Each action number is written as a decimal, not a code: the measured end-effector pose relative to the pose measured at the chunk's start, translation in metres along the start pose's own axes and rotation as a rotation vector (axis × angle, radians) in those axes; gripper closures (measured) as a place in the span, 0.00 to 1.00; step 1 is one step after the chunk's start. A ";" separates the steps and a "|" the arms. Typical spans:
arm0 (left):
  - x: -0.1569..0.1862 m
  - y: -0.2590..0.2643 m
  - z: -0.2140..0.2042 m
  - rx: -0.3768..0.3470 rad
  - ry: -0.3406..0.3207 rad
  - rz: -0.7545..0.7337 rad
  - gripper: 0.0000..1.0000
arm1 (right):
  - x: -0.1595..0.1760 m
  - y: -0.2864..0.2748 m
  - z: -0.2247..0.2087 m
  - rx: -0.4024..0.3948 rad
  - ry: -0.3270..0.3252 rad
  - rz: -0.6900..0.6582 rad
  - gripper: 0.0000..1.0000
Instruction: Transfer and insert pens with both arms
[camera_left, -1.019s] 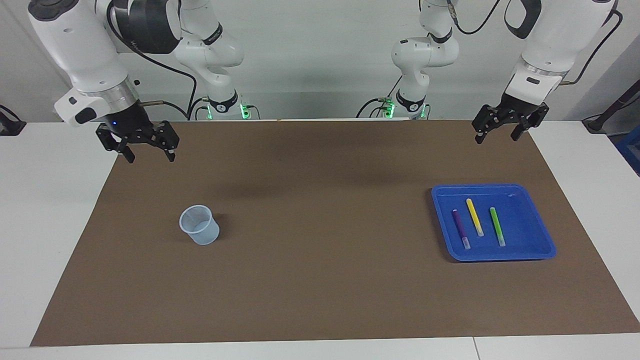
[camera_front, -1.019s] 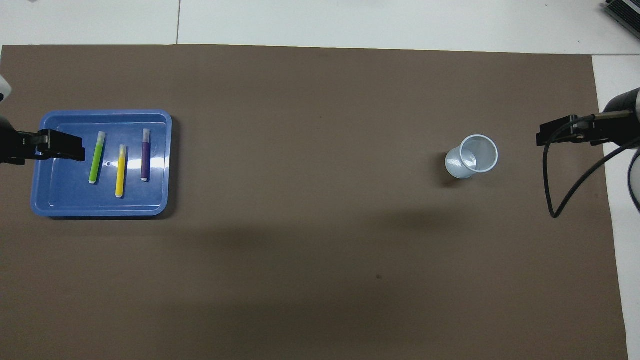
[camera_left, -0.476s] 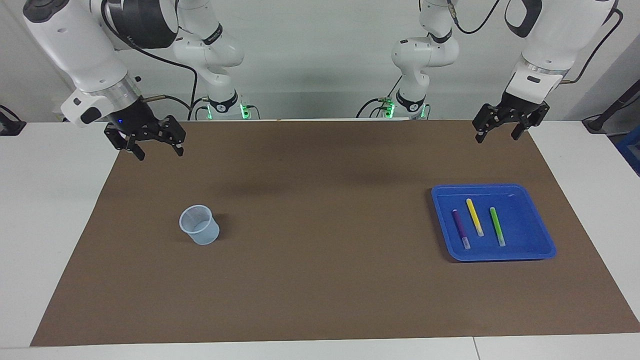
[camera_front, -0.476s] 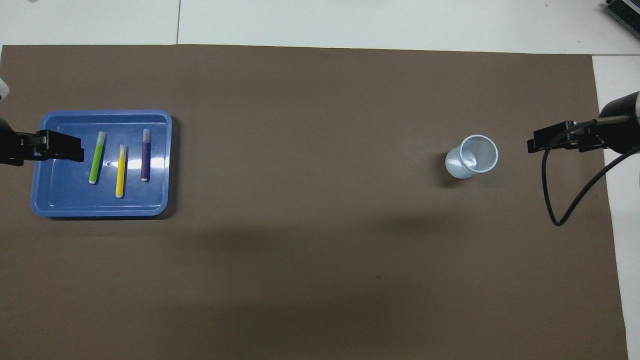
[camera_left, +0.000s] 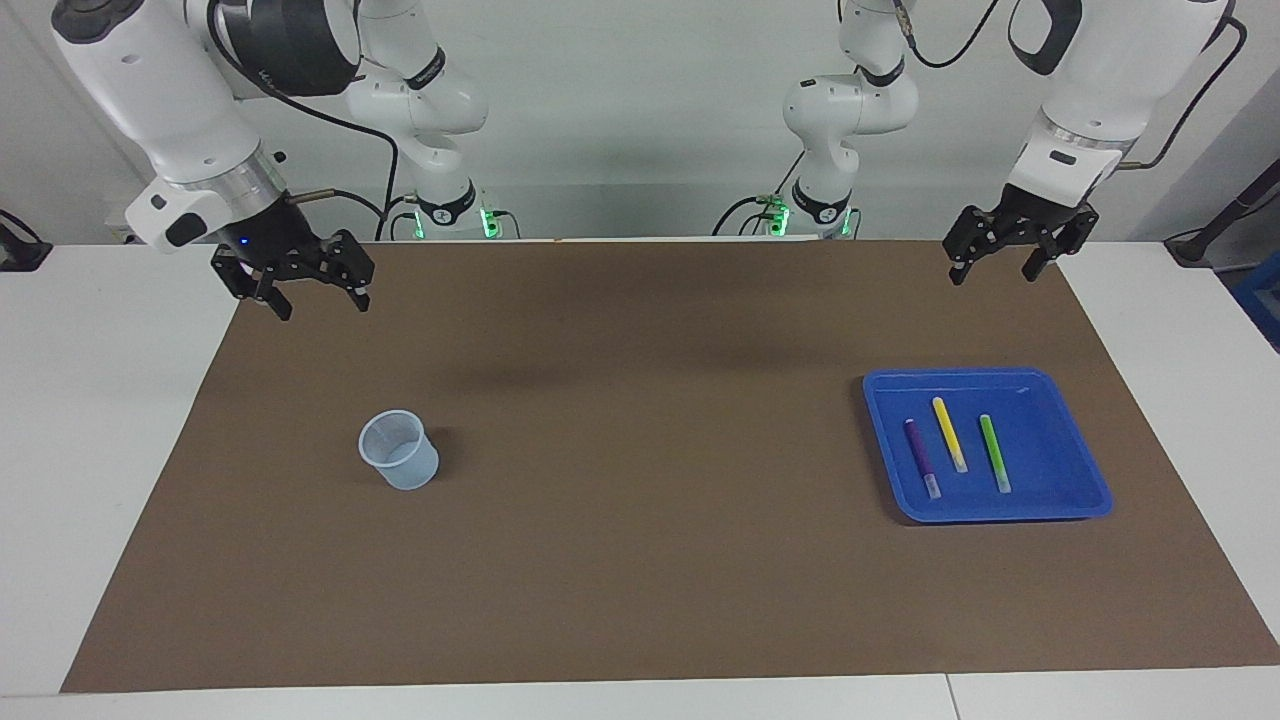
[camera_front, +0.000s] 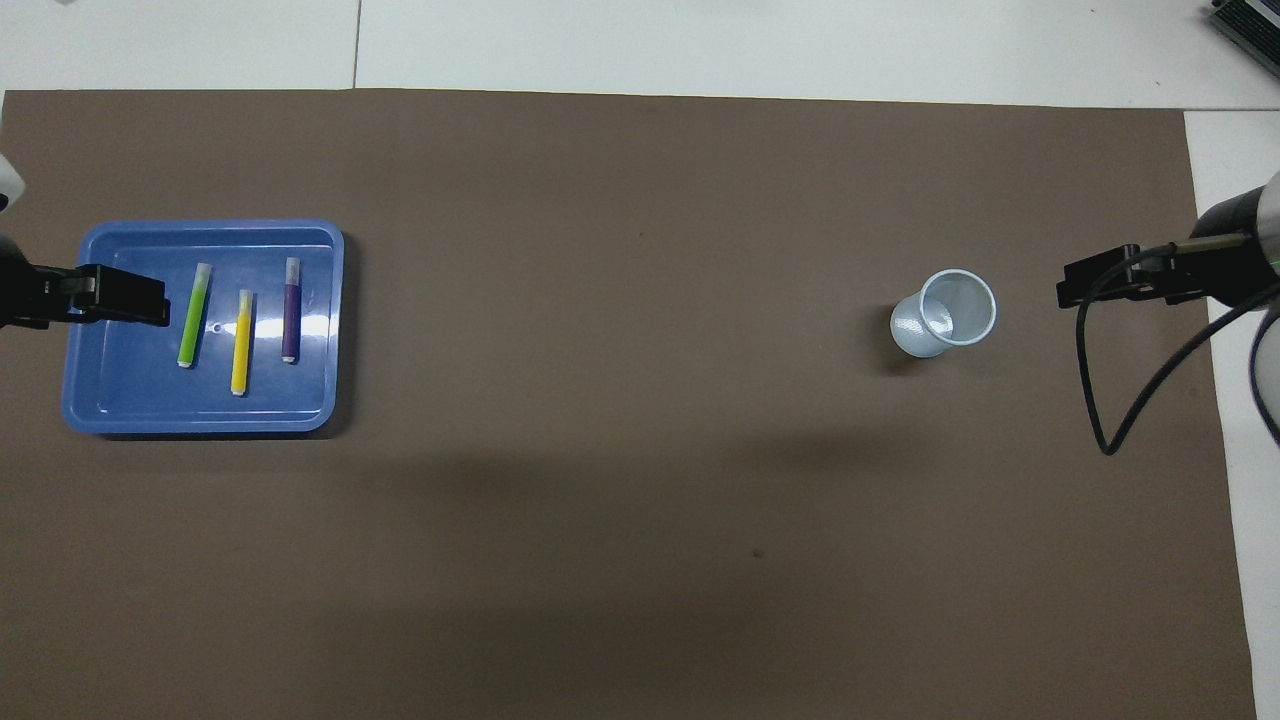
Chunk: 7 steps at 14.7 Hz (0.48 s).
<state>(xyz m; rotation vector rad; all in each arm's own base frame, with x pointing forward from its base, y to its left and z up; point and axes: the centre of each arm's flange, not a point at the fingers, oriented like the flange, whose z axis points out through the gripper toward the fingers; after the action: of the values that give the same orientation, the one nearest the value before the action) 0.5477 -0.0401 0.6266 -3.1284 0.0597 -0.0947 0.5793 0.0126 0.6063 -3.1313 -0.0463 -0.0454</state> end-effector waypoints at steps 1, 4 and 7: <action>0.000 0.000 0.000 0.000 0.000 0.000 0.00 | 0.000 -0.008 -0.001 -0.015 0.002 -0.003 0.00; 0.000 0.000 0.000 0.000 0.000 0.002 0.00 | 0.000 -0.017 -0.002 -0.026 0.004 -0.004 0.00; 0.000 0.000 0.001 -0.001 -0.001 0.005 0.00 | 0.000 -0.016 -0.002 -0.026 0.004 0.012 0.00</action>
<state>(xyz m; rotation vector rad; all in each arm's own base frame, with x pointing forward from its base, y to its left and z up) 0.5477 -0.0403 0.6259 -3.1288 0.0674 -0.0933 0.5788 0.0288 0.6082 -3.1577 -0.0274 -0.0524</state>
